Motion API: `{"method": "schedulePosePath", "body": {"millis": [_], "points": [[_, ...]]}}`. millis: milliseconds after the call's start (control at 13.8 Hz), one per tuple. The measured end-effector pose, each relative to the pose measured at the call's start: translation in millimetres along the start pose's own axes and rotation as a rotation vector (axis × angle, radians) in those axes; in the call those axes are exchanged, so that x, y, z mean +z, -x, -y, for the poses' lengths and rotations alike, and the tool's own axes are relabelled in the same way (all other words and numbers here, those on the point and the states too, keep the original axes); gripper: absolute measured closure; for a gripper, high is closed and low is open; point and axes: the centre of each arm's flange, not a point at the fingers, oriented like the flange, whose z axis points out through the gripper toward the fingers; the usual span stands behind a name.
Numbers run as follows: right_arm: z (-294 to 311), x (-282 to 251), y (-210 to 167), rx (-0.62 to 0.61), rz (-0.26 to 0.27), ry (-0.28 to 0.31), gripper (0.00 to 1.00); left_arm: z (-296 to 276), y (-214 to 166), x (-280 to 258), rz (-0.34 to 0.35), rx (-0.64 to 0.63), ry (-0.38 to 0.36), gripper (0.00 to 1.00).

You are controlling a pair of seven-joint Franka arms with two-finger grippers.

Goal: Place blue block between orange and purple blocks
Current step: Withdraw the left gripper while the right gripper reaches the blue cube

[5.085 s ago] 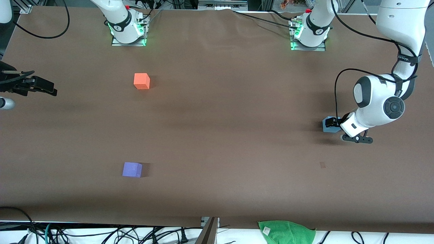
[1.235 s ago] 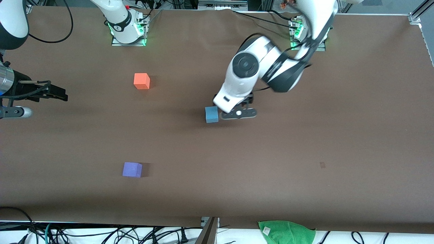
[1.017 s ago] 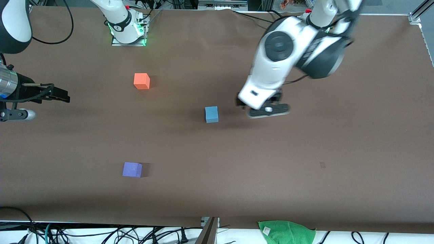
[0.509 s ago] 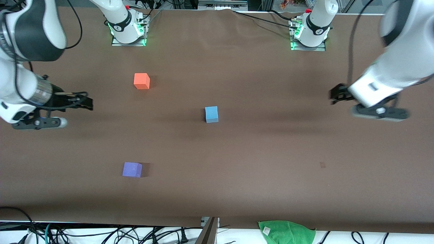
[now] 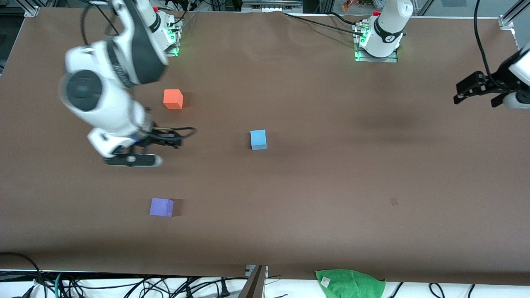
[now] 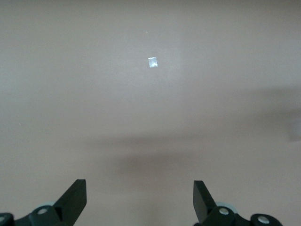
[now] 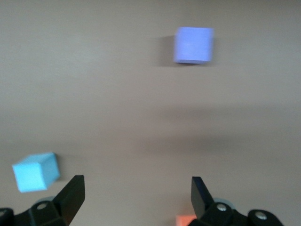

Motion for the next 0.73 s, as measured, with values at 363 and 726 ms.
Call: {"method": "schedulePosePath", "body": {"millis": [363,726], "points": [[104,91,21,0.021,-0.039,-0.018,0.0,-9,-5,4,-0.004,-0.044,-0.001,0.0],[173,137,60,-0.001,-0.05,-0.027,0.0,-19,-7,8,0.003,-0.032,-0.001,0.0]]}}
